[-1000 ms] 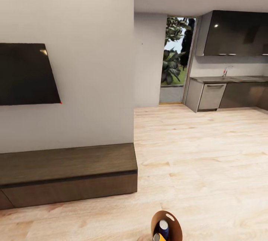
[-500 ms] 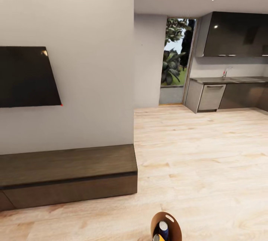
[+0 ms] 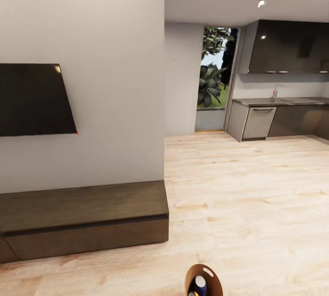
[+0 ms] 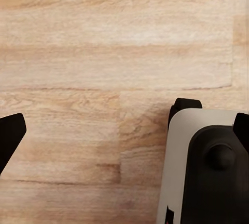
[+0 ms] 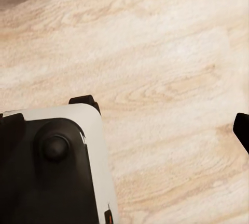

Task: Put the three can of soda from the living room inside the tash can in the kitchen.

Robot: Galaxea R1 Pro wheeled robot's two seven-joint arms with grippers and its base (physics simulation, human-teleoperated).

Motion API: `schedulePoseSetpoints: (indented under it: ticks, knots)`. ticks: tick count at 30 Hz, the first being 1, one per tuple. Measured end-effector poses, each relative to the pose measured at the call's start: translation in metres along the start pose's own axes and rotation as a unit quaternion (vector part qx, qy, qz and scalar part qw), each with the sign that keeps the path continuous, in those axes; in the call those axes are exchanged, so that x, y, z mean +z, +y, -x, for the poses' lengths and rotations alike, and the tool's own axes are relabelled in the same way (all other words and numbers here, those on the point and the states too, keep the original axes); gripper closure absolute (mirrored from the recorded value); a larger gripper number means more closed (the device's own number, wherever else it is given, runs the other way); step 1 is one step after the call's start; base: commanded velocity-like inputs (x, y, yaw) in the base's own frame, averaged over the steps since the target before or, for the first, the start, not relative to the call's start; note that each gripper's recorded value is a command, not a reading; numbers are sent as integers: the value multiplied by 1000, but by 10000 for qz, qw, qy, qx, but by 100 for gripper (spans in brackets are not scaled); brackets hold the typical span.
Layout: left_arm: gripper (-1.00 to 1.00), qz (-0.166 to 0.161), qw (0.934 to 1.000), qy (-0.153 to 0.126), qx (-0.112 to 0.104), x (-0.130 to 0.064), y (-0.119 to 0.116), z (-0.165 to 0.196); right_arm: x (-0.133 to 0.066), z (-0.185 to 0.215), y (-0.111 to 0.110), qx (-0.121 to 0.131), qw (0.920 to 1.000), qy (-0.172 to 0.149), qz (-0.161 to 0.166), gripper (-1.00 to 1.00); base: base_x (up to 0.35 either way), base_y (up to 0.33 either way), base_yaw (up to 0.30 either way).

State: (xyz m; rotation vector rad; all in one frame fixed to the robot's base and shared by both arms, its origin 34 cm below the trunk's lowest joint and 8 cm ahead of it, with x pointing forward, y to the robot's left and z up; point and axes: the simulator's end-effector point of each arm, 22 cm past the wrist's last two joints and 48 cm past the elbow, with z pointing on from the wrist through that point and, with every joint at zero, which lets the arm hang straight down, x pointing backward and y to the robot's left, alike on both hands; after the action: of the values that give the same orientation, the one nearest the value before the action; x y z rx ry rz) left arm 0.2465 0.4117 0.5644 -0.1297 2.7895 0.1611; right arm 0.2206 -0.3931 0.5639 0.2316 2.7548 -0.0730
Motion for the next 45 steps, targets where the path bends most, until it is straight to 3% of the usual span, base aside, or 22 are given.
schedulePoseSetpoints:
  ticks: [9, 19, 45]
  knots:
    - [-100, -6, 10000, -76, 9, -11, 1, 7, -10, 7, 3, 0, 10000, -67, 27, -100, 0, 0, 0]
    - [-100, -70, 9997, -60, 214, -23, -1, 9, -23, 19, 4, -83, 9993, -362, 31, -100, 0, 0, 0]
    - [-100, -86, 9997, -122, 214, -50, 0, 16, -51, 27, 3, -55, 9990, -440, 35, -100, 0, 0, 0]
